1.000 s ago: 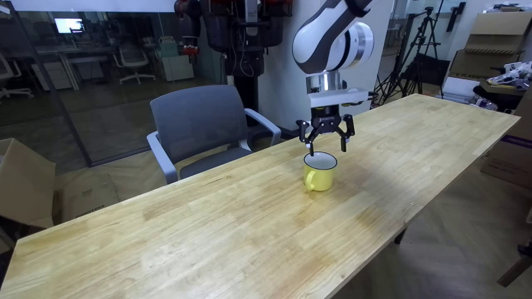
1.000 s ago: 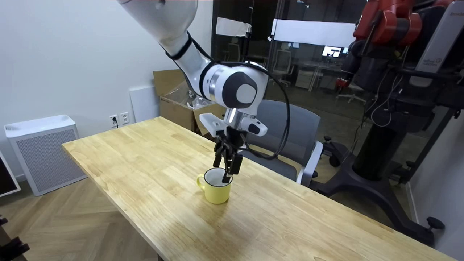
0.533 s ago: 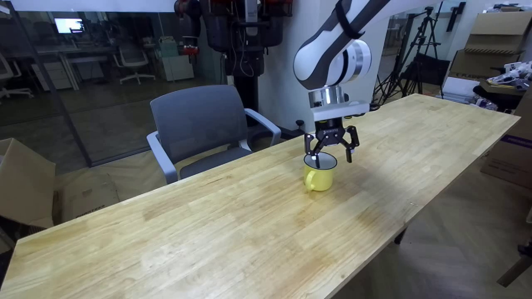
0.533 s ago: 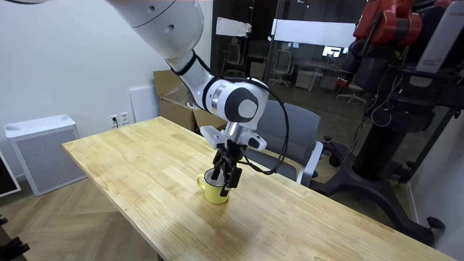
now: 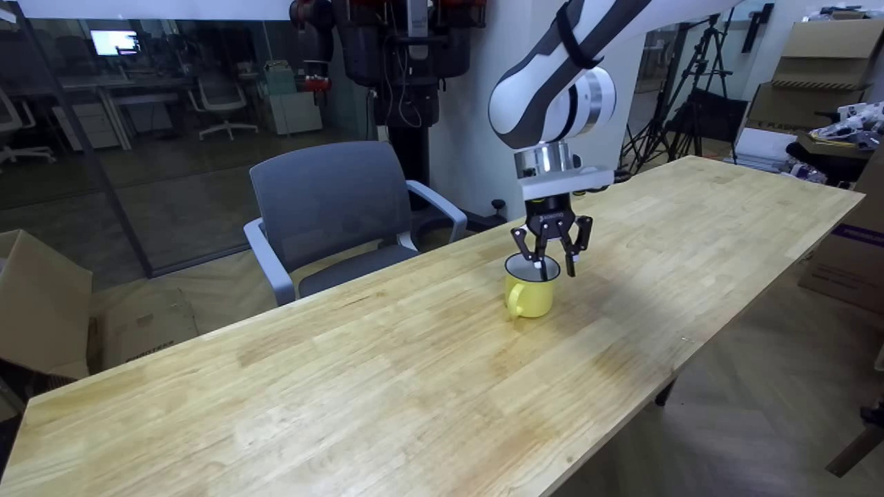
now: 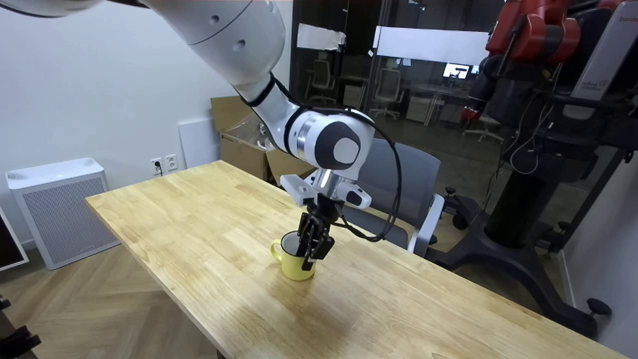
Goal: Slide the cup to the right
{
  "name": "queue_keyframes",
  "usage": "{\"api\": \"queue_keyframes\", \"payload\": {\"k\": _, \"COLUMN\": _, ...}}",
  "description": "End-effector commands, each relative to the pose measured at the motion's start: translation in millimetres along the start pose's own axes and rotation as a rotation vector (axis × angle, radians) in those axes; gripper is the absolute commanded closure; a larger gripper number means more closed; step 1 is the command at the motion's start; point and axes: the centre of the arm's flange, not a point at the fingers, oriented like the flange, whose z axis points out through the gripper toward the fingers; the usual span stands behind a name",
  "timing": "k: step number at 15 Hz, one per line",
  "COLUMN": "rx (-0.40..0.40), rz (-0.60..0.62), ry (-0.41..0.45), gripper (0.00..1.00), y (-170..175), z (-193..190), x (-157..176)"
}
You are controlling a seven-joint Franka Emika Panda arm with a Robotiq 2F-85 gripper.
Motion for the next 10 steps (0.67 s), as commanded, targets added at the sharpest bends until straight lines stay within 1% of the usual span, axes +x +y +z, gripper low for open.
{"api": "queue_keyframes", "payload": {"k": 1, "rx": 0.003, "rz": 0.007, "ry": -0.001, "gripper": 0.81, "y": -4.1, "z": -9.0, "x": 9.9}}
{"api": "queue_keyframes", "payload": {"k": 2, "rx": 0.005, "rz": 0.005, "ry": 0.001, "gripper": 0.89, "y": -4.3, "z": -9.9, "x": 9.9}}
{"api": "queue_keyframes", "payload": {"k": 4, "rx": 0.006, "rz": 0.004, "ry": 0.004, "gripper": 1.00, "y": -4.5, "z": -10.9, "x": 9.7}}
{"api": "queue_keyframes", "payload": {"k": 5, "rx": 0.008, "rz": 0.004, "ry": 0.006, "gripper": 1.00, "y": -4.4, "z": -11.8, "x": 9.9}}
{"api": "queue_keyframes", "payload": {"k": 6, "rx": 0.010, "rz": 0.001, "ry": 0.006, "gripper": 0.96, "y": -5.2, "z": -13.5, "x": 9.6}}
{"api": "queue_keyframes", "payload": {"k": 10, "rx": 0.011, "rz": -0.012, "ry": 0.006, "gripper": 0.97, "y": -7.2, "z": -17.9, "x": 7.9}}
